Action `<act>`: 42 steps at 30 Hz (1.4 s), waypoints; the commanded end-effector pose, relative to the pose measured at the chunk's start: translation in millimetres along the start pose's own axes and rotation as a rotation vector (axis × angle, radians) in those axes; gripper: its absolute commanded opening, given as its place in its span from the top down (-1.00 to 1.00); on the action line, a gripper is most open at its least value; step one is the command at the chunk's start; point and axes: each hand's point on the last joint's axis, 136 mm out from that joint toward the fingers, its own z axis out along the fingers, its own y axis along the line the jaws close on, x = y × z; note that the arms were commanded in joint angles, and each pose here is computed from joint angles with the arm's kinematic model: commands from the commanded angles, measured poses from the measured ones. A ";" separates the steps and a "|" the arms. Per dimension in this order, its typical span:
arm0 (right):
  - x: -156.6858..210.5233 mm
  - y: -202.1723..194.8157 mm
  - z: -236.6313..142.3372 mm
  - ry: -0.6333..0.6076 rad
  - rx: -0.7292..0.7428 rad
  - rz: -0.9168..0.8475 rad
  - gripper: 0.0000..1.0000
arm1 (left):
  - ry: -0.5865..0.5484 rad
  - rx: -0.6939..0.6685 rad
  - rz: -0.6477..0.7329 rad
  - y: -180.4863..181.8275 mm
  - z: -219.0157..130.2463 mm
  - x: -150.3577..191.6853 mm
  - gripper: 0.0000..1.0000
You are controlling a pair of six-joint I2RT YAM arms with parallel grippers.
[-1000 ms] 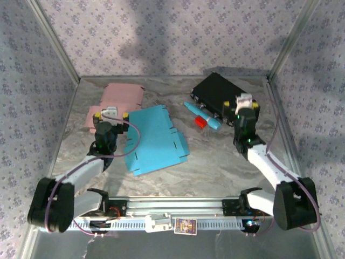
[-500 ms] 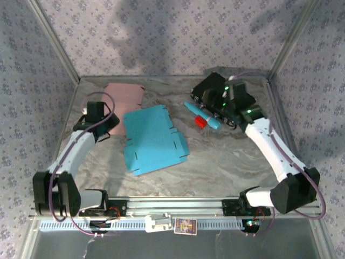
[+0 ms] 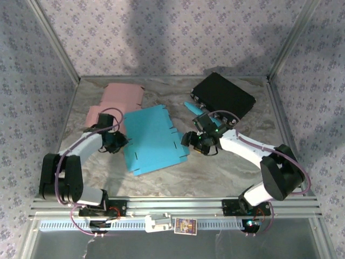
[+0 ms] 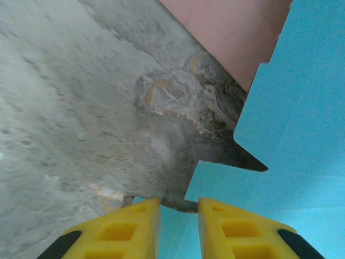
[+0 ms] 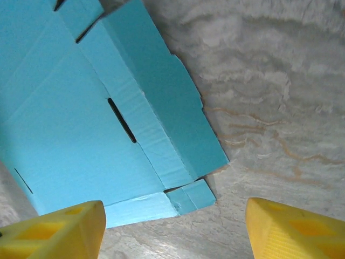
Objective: Fold the paper box
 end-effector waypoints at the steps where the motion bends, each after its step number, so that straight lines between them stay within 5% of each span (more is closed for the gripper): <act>1: 12.7 -2.5 5.2 0.045 -0.036 0.119 -0.44 | 0.072 0.060 -0.022 -10.5 12.6 14.2 0.48; 12: 32.0 -24.8 0.7 0.043 -0.078 0.245 -0.55 | 0.118 0.113 -0.086 -40.1 32.9 45.5 0.54; 25: 7.1 8.2 30.9 -0.051 -0.266 0.253 -0.29 | 0.186 0.134 -0.058 -55.4 27.0 61.7 0.56; 30: 5.5 1.4 39.8 -0.058 -0.273 0.276 -0.22 | 0.156 0.136 -0.020 -70.5 -9.6 58.3 0.31; 34: 6.4 0.4 43.1 -0.048 -0.266 0.278 -0.21 | 0.112 0.122 -0.018 -74.5 -38.0 39.7 0.09; 42: 10.1 -3.6 33.3 -0.049 -0.256 0.276 -0.23 | -0.026 0.089 0.004 -93.9 -33.8 -67.3 0.19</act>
